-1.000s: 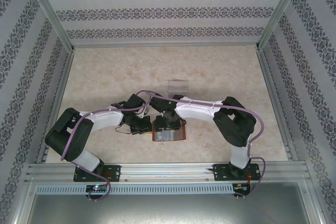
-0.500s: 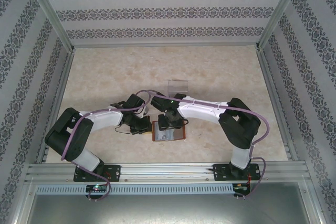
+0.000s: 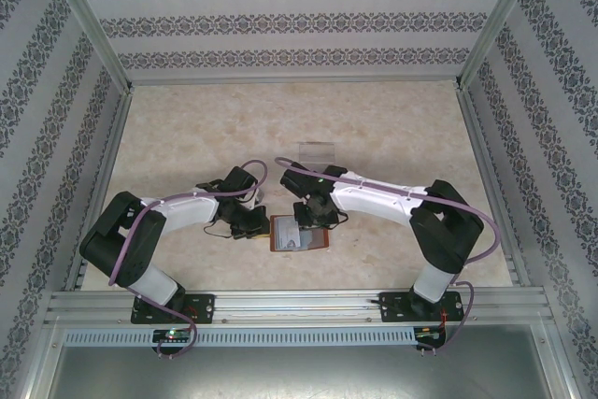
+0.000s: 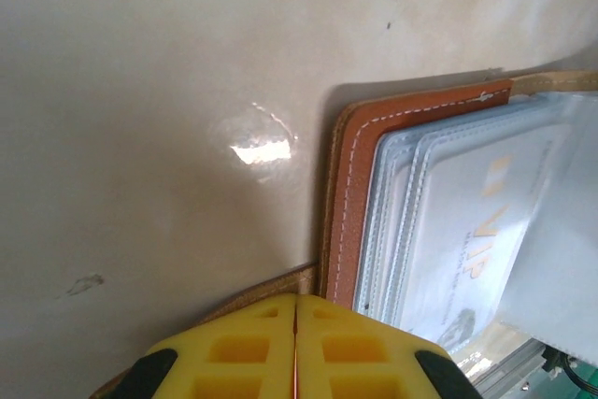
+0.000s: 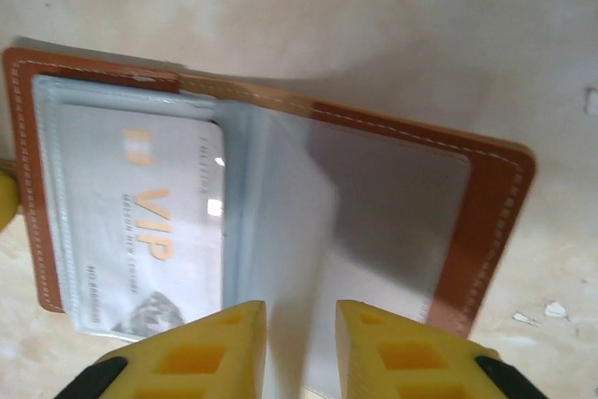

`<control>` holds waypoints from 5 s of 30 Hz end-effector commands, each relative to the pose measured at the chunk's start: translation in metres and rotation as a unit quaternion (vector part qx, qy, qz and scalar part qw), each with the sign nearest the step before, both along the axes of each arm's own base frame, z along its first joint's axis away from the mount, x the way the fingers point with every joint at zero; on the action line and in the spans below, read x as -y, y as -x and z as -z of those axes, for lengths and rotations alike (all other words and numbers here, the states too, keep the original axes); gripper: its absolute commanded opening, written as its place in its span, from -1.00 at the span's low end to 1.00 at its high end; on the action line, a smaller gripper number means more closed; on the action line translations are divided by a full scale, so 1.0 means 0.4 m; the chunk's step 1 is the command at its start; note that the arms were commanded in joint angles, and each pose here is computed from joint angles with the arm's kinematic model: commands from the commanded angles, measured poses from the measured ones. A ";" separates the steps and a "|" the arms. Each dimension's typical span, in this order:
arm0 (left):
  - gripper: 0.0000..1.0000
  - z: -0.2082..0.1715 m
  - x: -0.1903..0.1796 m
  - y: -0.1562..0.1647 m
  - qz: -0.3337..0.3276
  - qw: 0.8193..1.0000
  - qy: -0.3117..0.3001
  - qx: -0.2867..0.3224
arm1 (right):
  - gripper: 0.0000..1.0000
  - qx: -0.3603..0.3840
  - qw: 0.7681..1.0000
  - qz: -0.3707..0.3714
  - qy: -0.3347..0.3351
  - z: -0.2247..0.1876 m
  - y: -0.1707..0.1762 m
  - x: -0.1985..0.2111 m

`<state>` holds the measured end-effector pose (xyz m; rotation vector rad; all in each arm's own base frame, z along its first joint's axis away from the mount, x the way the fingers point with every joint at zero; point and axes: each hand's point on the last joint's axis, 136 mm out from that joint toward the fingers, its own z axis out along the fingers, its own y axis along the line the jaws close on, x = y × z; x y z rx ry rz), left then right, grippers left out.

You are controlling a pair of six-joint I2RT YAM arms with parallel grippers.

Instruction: Take the credit cards out of the card holder

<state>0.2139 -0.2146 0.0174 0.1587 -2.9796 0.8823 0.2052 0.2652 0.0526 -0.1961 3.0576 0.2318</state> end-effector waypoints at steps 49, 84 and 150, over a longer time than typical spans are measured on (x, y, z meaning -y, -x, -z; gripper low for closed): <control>-0.84 -0.091 0.051 -0.067 -0.009 1.000 0.003 0.027 | -0.24 0.006 1.000 -0.012 0.020 0.000 0.004 0.069; -0.90 -0.043 0.103 -0.028 0.000 1.000 0.019 0.000 | -0.61 -0.044 0.971 0.028 -0.232 -0.022 -0.031 -0.116; -0.88 -0.016 0.048 -0.017 0.020 0.998 -0.057 -0.004 | -0.55 -0.030 0.979 0.048 -0.196 0.016 -0.016 -0.049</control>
